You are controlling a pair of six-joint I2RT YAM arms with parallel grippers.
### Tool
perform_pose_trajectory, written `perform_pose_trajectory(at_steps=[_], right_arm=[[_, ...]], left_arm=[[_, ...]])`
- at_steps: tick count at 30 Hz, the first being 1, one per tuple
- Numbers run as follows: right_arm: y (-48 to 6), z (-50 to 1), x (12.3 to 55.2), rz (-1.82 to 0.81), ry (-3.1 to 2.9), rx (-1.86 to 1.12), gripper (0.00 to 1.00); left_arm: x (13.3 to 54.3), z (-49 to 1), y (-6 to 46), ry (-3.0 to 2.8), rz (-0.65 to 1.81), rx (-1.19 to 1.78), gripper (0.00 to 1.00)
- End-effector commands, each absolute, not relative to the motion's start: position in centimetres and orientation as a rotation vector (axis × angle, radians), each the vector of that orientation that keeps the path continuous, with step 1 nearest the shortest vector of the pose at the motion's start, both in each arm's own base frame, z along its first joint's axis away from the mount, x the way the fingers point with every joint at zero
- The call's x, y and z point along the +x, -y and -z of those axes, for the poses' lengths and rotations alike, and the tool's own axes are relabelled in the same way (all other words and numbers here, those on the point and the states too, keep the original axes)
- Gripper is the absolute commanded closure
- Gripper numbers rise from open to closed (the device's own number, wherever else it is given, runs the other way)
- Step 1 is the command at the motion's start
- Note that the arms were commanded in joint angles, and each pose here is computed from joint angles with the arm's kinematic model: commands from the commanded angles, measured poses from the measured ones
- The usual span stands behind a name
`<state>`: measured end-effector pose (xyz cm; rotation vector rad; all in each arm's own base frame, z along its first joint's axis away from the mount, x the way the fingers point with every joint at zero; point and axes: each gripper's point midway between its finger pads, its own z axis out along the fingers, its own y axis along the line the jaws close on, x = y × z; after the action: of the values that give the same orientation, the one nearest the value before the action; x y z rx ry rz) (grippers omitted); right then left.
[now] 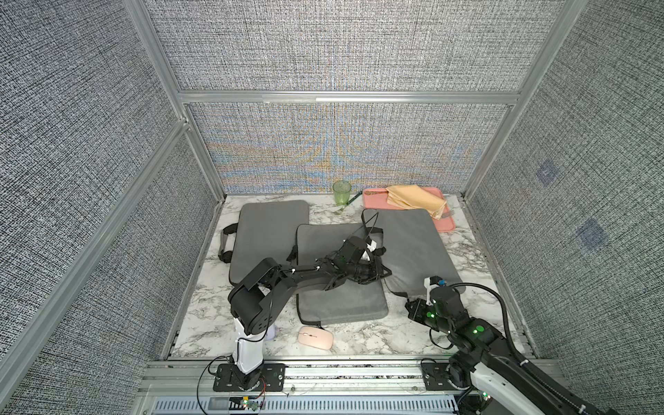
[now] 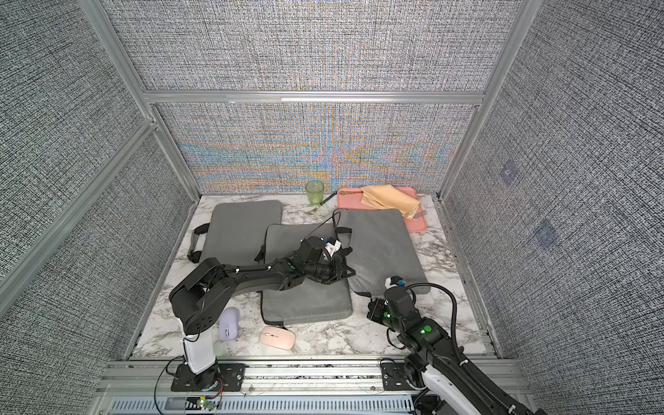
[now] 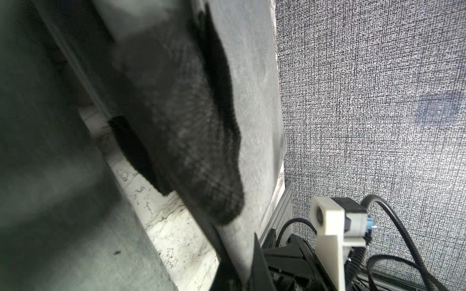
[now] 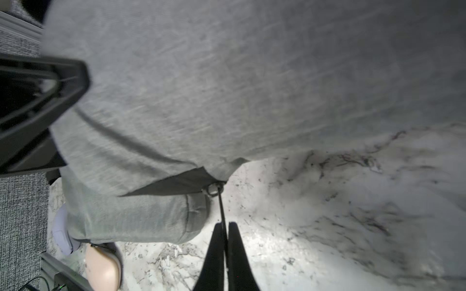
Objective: Put the mouse into the laptop bag
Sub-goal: Zip the zipper on the zippered laptop bag, then adjust the zippered laptop bag at the center of the board.
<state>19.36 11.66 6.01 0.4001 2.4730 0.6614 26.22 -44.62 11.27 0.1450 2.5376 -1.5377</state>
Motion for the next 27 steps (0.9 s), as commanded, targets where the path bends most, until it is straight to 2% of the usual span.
perform_pose_trajectory(at_steps=[1,7,18,27], right_arm=[[-8.3,-3.2,17.8,-0.421,-2.594,0.495,1.00],[-6.3,-3.7,17.8,-0.278,-2.600,0.544,1.00],[-6.5,-6.1,16.1,-0.429,-2.512,0.551,1.00],[-7.7,-7.3,16.2,-0.510,-2.487,0.522,1.00]], left_arm=[[27.8,-14.0,45.2,-2.380,1.607,0.153,1.00],[27.8,-13.7,45.6,-2.387,1.610,0.170,1.00],[29.2,-9.9,52.1,-2.496,1.654,0.228,1.00],[28.0,-9.2,55.9,-2.536,1.649,0.306,1.00]])
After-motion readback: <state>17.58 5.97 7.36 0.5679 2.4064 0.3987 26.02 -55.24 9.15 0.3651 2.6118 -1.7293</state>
